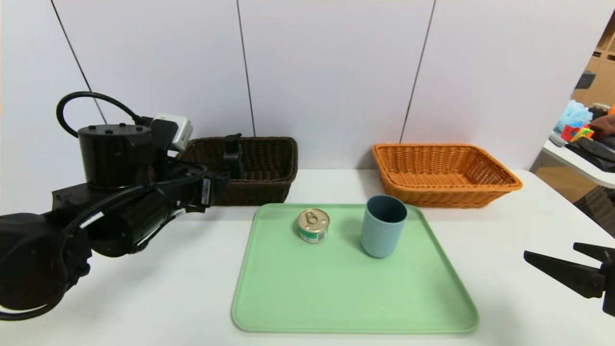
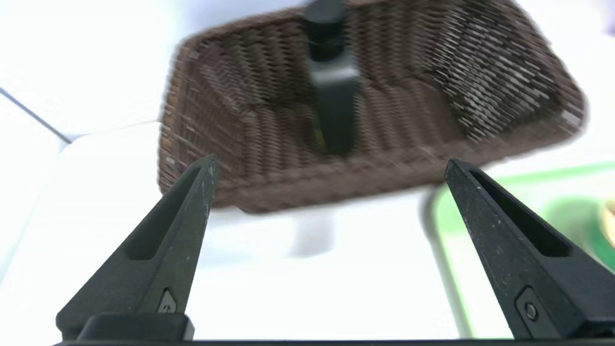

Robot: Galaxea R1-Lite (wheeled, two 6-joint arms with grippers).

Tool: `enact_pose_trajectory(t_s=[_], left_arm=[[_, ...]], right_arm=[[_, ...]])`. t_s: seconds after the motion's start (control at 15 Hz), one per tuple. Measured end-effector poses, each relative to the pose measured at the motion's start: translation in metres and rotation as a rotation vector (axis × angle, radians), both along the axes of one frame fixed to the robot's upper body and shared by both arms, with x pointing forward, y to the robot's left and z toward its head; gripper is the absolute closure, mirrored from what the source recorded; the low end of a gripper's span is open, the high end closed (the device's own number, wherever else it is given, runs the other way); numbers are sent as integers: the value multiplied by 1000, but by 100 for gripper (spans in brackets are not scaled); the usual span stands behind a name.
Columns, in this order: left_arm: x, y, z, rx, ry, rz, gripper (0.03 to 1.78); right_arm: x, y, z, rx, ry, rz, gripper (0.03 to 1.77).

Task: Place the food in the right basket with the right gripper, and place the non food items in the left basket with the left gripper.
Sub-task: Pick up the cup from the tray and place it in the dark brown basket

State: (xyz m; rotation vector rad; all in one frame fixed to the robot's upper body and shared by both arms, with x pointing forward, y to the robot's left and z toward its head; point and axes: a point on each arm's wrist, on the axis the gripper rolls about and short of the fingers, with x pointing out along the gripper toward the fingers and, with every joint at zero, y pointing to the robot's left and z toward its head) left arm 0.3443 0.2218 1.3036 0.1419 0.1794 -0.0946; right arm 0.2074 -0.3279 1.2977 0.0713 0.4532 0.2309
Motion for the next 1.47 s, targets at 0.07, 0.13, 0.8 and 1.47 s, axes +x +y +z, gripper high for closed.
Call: enact_pose_trajectory(t_s=[0.07,0.13,0.8,1.47], left_arm=[[-10,-5,-3,2,9,-29,13],[-18,-10,-6,-5,18,-57,13],[-69,-44,-27,3,101,-362,12],[-78,-59,-27,-13,115,-520,12]], right_arm=[[0,1,0,0,0,6,10],[0,2,0,0,-1,16,10],[2,18,1,-5,3,151,10],[25,38,-3,1,-15,256,10]])
